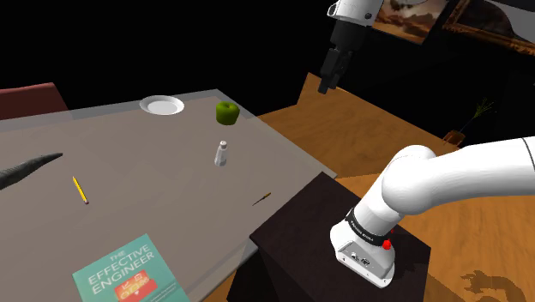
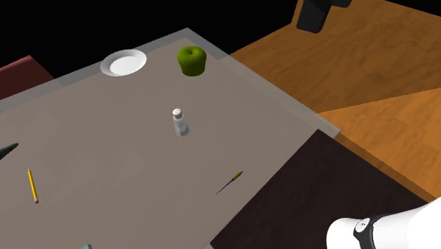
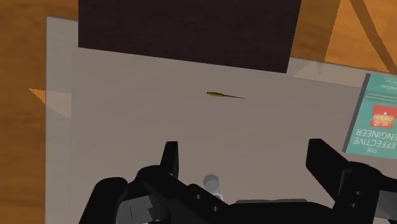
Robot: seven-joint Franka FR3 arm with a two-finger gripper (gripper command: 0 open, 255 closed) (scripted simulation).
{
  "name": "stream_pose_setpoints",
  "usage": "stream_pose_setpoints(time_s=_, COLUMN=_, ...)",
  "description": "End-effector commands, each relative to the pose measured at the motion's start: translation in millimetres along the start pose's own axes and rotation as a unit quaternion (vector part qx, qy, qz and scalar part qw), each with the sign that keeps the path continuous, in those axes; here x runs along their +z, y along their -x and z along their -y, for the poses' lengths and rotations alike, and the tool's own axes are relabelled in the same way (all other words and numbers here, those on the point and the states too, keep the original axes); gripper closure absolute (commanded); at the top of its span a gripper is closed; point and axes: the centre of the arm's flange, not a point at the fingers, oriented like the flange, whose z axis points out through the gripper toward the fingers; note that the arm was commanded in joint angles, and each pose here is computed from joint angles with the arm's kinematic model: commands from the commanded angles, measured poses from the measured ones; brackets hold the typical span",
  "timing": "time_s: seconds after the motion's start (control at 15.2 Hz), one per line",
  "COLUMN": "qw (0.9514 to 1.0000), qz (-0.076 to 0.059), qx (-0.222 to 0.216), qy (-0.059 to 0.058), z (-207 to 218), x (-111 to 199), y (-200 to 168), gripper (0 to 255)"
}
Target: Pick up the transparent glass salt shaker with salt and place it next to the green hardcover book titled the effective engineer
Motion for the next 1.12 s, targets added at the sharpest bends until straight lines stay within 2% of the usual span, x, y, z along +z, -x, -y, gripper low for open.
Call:
stream_pose_setpoints(time_s=0.0, qw=1.0000, qz=0.000, qx=0.000, qy=0.000, z=0, x=0, y=0, gripper=0)
stream_pose_setpoints(time_s=1.06, qw=0.9966, qz=-0.077, qx=0.026, qy=-0.009, z=6, x=172, y=-101, gripper=0)
